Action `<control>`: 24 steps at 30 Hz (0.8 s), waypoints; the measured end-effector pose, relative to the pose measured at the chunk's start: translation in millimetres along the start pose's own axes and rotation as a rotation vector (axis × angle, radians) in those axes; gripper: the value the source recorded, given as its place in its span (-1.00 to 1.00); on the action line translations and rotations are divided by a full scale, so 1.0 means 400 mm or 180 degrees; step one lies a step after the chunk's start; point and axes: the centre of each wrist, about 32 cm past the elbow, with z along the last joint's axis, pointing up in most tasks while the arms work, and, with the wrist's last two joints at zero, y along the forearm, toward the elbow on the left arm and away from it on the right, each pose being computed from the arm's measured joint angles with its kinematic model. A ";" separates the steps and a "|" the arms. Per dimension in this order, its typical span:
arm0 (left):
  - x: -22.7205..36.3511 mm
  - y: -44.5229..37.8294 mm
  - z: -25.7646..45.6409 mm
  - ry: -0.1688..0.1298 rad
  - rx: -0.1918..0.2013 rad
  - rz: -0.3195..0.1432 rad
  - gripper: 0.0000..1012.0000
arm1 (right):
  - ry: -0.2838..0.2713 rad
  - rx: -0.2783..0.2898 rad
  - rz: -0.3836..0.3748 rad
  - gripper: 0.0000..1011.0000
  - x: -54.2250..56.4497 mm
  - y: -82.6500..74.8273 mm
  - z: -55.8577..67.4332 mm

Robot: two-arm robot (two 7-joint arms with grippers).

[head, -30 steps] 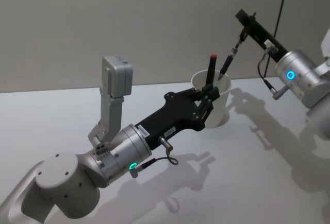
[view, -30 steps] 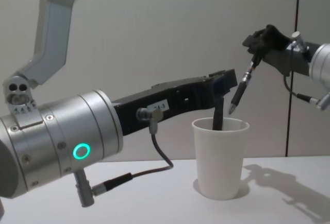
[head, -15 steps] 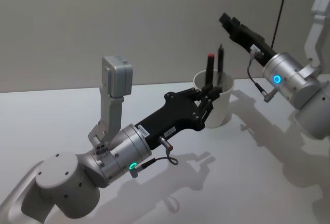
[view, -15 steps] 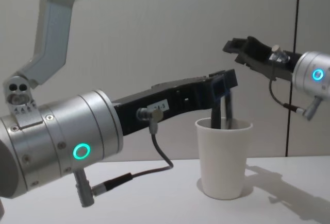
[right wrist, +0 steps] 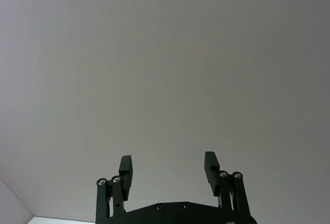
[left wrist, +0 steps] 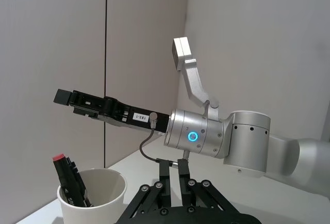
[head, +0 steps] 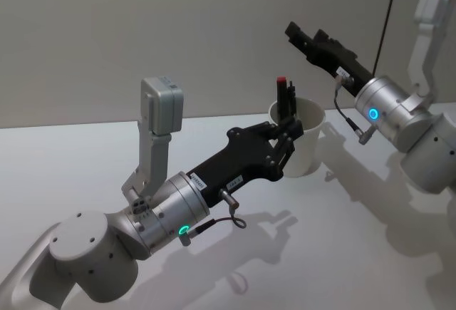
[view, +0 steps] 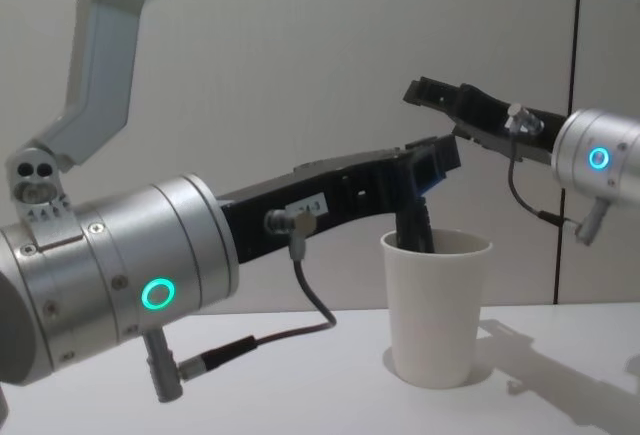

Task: Place the pen into the pen holder.

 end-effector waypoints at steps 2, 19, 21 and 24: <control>0.000 0.000 0.000 0.0000 0.0000 0.0000 -0.78 | -0.0019 -0.0006 0.0006 0.79 0.000 0.001 -0.001; 0.000 0.000 0.000 0.0000 0.0000 0.0000 -0.78 | -0.0076 0.0005 0.0028 0.98 -0.001 0.002 0.000; 0.000 0.000 0.000 0.0000 0.0000 0.0000 -0.78 | -0.0075 0.0022 0.0030 0.98 -0.002 0.000 0.003; 0.000 0.000 0.000 0.0000 0.0000 0.0000 -0.78 | -0.0068 0.0079 0.0018 0.98 -0.002 -0.008 0.011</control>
